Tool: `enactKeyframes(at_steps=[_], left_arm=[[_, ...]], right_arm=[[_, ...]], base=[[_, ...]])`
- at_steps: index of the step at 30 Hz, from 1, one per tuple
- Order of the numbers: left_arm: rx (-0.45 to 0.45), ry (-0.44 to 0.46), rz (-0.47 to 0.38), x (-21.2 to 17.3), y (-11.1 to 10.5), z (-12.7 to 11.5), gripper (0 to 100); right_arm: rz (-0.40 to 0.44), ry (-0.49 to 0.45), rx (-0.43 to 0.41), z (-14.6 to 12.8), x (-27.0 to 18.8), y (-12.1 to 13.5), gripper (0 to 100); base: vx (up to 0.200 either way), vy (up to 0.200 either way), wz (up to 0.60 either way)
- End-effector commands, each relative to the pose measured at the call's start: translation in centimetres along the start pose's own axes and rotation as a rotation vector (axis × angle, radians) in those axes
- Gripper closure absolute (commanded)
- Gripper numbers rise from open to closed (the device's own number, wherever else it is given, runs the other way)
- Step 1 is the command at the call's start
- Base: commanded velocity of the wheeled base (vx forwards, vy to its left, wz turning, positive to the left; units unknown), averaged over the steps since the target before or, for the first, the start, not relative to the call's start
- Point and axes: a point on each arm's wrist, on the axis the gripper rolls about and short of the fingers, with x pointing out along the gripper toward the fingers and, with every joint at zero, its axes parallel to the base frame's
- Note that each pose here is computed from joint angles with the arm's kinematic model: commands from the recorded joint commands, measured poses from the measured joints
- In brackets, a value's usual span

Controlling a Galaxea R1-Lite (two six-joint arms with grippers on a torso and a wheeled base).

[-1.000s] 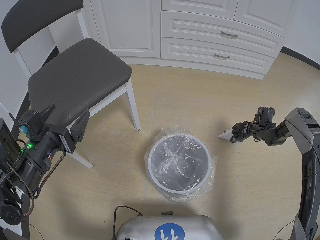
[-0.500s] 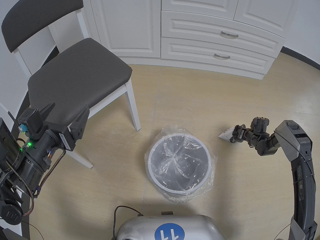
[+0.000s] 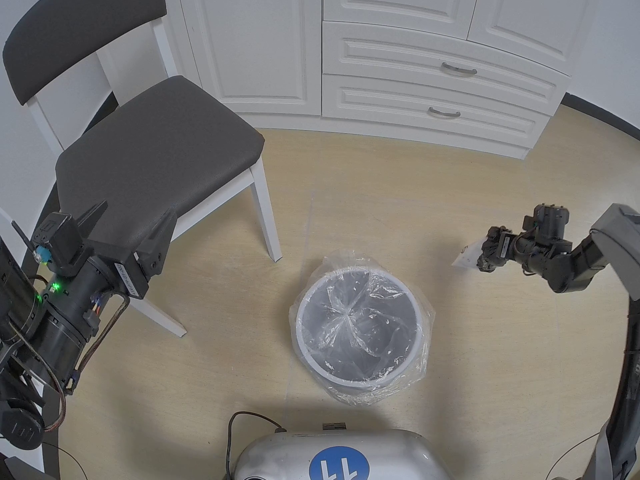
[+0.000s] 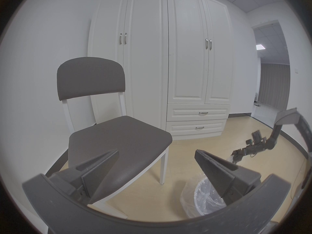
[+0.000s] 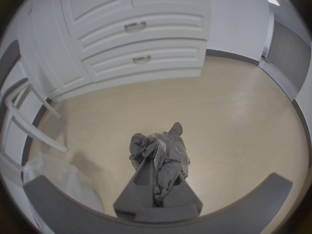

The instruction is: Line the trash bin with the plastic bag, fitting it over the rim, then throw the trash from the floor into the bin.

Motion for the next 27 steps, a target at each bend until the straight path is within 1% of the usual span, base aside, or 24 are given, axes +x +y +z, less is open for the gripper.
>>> enactKeyframes(at_steps=[1,2,3,4,7,8,9,11,13,16,18,19,23,25,26,27], left_arm=[[-0.010,-0.032,0.003,-0.3,0.2,0.7,0],[-0.010,-0.032,0.003,-0.3,0.2,0.7,0],[-0.010,-0.037,0.002,-0.4,0.2,0.8,0],[-0.011,-0.039,0.003,-0.5,0.2,0.9,0],[-0.012,-0.044,0.000,-0.6,0.2,1.0,0],[-0.012,-0.044,0.000,-0.6,0.2,1.0,0],[-0.009,-0.045,0.001,-0.6,0.2,1.0,0],[-0.009,-0.048,0.004,-0.6,0.3,1.1,0],[-0.011,-0.052,0.004,-0.6,0.3,1.2,0],[-0.012,-0.058,0.002,-0.8,0.4,1.3,0],[-0.006,-0.063,0.003,-0.9,0.4,1.4,0],[0.007,-0.071,0.006,-1.1,0.5,1.6,0],[0.020,-0.101,0.013,-1.7,0.9,2.2,0],[0.027,-0.114,0.013,-2.1,1.0,2.5,0],[0.027,-0.114,0.013,-2.1,1.0,2.5,0],[0.036,-0.124,0.016,-2.3,1.1,2.7,0]], right_arm=[[0.180,-0.231,-0.097,8.5,-18.3,3.3,100],[0.180,-0.231,-0.097,8.5,-18.3,3.3,100],[0.227,-0.242,-0.105,9.1,-21.3,4.6,100],[0.254,-0.245,-0.108,9.4,-22.7,5.2,100],[0.322,-0.221,-0.111,9.5,-25.4,6.7,100],[0.322,-0.221,-0.111,9.5,-25.4,6.7,100],[0.379,-0.187,-0.100,9.3,-26.9,7.9,100],[0.437,-0.145,-0.093,9.0,-28.0,9.1,100],[0.480,-0.102,-0.104,8.5,-28.4,10.2,100],[0.519,-0.054,-0.120,7.6,-28.1,11.4,100],[0.532,-0.027,-0.130,7.0,-27.8,12.0,100],[0.532,0.002,-0.146,6.1,-27.5,12.9,100],[0.504,0.068,-0.192,3.7,-26.6,15.5,100],[0.508,0.105,-0.220,2.4,-26.4,16.6,100],[0.508,0.105,-0.220,2.4,-26.4,16.6,100],[0.514,0.135,-0.245,1.4,-26.2,17.5,100]], base=[[0.000,0.000,0.00],[0.000,0.000,0.00],[0.000,0.000,0.00],[0.000,0.000,0.00],[0.000,0.000,0.00],[0.000,0.000,0.00],[0.000,0.000,0.00],[0.000,0.000,0.00],[0.000,0.000,0.00],[0.000,0.000,0.00],[0.000,0.000,0.00],[0.000,0.000,0.00],[0.000,0.000,0.00],[0.000,0.000,0.00],[0.000,0.000,0.00],[0.000,0.000,0.00]])
